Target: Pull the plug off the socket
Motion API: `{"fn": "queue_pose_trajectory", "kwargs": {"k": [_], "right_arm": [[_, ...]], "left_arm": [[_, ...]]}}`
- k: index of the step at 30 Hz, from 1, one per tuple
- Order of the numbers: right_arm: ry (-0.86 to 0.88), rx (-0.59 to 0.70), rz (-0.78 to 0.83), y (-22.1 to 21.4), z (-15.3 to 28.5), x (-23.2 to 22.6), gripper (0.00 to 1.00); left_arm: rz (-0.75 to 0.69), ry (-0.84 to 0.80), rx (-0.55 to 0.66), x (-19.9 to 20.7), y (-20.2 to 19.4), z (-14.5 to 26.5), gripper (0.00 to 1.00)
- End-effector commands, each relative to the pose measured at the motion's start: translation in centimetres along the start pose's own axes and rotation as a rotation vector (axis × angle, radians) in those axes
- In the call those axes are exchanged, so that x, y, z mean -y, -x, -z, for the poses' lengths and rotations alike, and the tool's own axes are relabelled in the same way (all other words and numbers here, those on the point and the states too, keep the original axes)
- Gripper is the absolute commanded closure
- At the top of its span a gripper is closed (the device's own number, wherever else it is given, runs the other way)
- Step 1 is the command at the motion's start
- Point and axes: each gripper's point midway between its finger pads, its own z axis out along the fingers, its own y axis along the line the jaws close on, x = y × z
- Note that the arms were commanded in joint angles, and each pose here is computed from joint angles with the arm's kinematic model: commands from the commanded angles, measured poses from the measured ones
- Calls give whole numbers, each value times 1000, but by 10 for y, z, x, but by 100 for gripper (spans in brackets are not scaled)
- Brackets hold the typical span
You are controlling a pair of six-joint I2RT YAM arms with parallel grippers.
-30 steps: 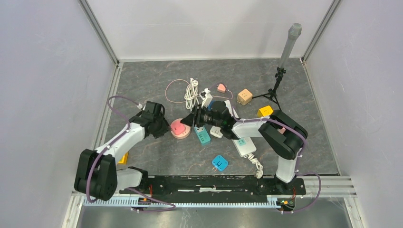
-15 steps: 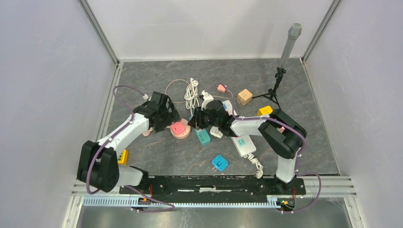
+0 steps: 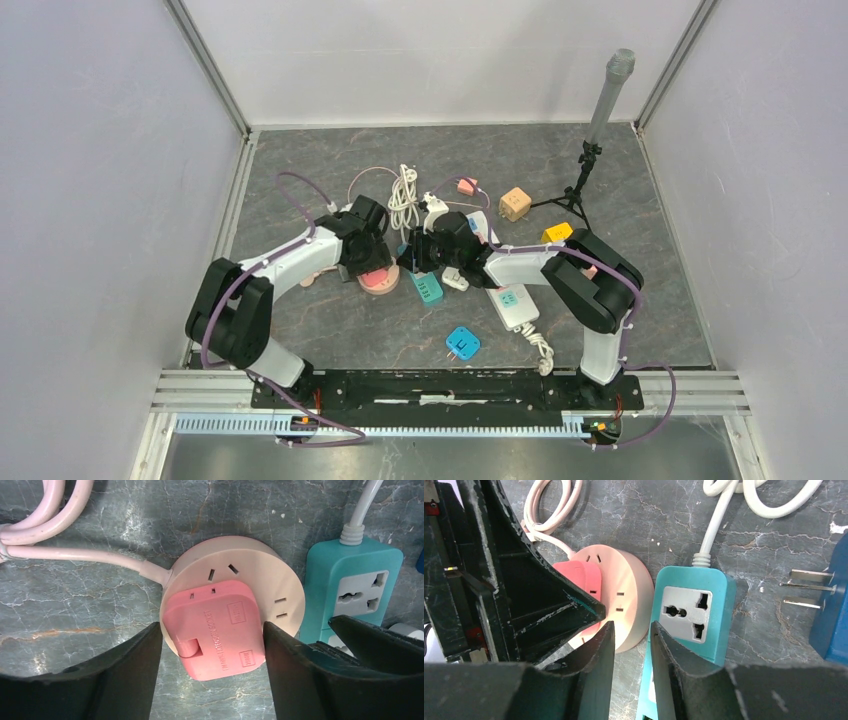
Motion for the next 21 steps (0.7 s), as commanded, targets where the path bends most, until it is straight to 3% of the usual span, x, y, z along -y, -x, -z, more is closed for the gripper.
{"fn": "queue_pose_trajectory", "kwargs": {"k": [1,4,9,21], "right_arm": [[17,24,35,11,-2,-9,63],[53,21,44,12,-4,-18,63],[127,-26,86,5,-14,-39,61],[41,-129,57,-39,-20,-8,65]], "left_arm": [[17,24,36,-5,4,5,29],[-11,-15,42,-7,-1,8,39],[-52,-100,52,-2,-6,14,47],[-63,-207,112,2,-6,29,52]]}}
